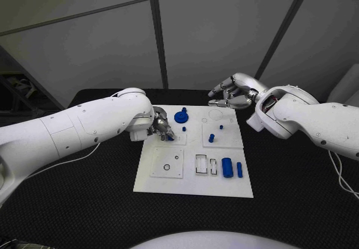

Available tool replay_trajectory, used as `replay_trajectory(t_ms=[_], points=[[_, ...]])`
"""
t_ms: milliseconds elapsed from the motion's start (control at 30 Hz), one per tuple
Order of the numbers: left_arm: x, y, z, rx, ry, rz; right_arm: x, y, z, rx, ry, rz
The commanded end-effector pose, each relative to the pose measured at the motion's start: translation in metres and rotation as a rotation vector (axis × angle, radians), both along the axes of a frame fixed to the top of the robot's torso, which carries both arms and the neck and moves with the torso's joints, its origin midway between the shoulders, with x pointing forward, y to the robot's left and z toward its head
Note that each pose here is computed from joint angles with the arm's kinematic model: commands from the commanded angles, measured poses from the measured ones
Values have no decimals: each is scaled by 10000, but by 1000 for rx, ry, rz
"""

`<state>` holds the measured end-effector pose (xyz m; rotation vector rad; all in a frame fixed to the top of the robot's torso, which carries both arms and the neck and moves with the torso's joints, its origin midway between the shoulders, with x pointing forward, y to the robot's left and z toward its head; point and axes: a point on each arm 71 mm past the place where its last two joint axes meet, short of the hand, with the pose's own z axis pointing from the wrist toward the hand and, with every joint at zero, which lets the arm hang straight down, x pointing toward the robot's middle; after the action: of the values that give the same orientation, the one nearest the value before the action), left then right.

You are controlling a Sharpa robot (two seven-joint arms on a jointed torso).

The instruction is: Assemble the parts on the task board

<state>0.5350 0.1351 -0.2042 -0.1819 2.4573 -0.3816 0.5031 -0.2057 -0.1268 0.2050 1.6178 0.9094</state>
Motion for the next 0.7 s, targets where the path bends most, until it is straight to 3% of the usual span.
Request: replay_trajectory(t_ms=[33,433,700], points=[[-6,6,28,25,23,-35,1,6,12,-3,-2,7],[90,-12,290,34,84,-87,12,14,8,-3,-2,6],[142,-77,327,50,168,-126,21,23,3,-4,0,6]])
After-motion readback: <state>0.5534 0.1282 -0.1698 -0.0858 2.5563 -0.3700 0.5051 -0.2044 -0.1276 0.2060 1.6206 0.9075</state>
